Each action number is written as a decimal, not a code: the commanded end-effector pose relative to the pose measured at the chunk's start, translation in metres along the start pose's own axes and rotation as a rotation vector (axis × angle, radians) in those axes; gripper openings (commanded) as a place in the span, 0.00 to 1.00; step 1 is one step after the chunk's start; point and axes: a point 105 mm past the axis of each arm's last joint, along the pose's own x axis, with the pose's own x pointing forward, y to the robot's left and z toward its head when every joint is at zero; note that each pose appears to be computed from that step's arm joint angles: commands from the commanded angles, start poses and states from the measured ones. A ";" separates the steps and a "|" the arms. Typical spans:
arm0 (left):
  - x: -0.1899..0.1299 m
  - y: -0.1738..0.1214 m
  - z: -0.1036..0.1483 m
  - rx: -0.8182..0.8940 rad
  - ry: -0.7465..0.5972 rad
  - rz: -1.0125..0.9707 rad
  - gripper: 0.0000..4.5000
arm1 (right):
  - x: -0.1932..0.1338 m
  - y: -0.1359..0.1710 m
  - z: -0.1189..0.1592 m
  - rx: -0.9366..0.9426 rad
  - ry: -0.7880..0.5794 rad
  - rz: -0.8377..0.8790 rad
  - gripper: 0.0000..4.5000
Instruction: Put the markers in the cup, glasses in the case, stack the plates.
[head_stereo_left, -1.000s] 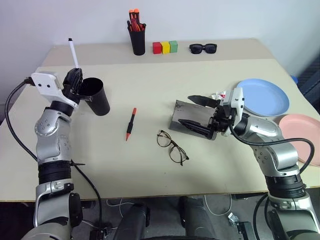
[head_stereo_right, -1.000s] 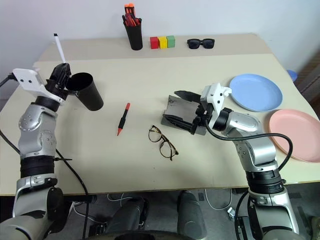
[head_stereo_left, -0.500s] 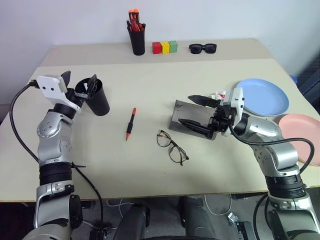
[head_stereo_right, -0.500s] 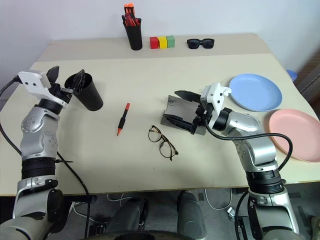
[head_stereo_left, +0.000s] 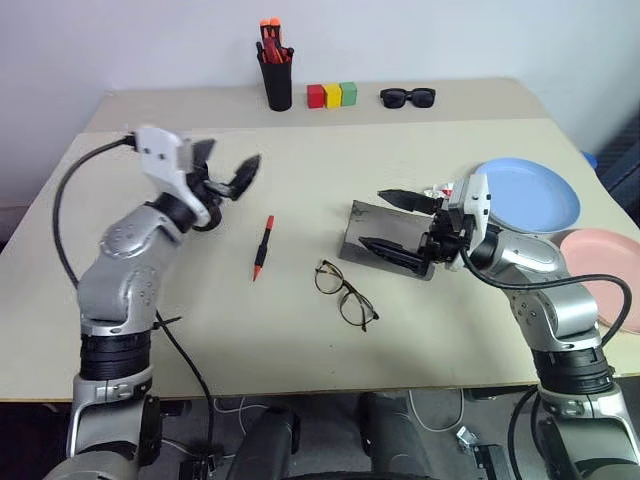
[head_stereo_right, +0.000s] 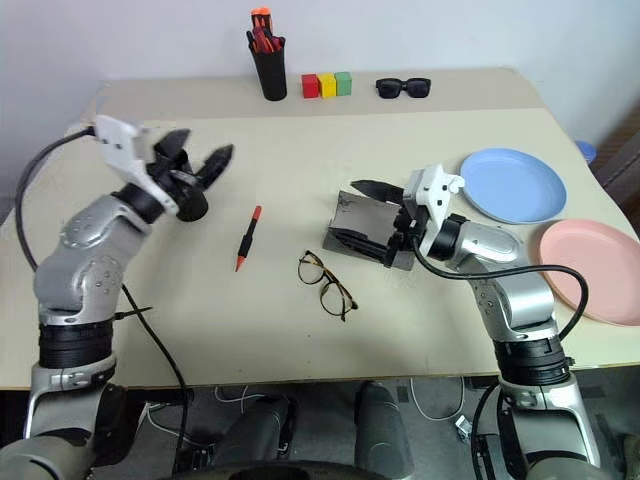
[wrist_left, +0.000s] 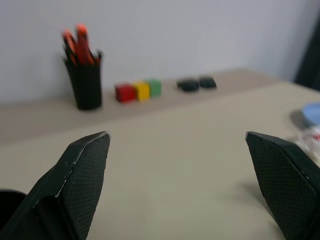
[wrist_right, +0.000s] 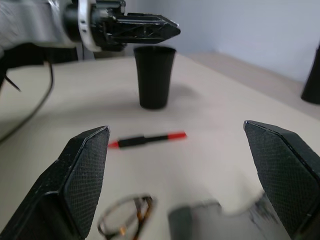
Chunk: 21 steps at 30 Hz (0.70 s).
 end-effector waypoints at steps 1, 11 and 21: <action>-0.002 -0.006 -0.007 0.016 0.124 0.073 0.99 | -0.020 -0.009 0.012 -0.071 0.004 -0.008 0.98; -0.018 0.003 -0.067 -0.015 0.538 0.255 0.99 | -0.031 -0.007 0.006 -0.067 0.038 0.014 0.98; -0.019 -0.011 -0.097 -0.149 0.733 0.227 0.99 | -0.024 -0.002 0.005 -0.063 0.027 0.005 0.98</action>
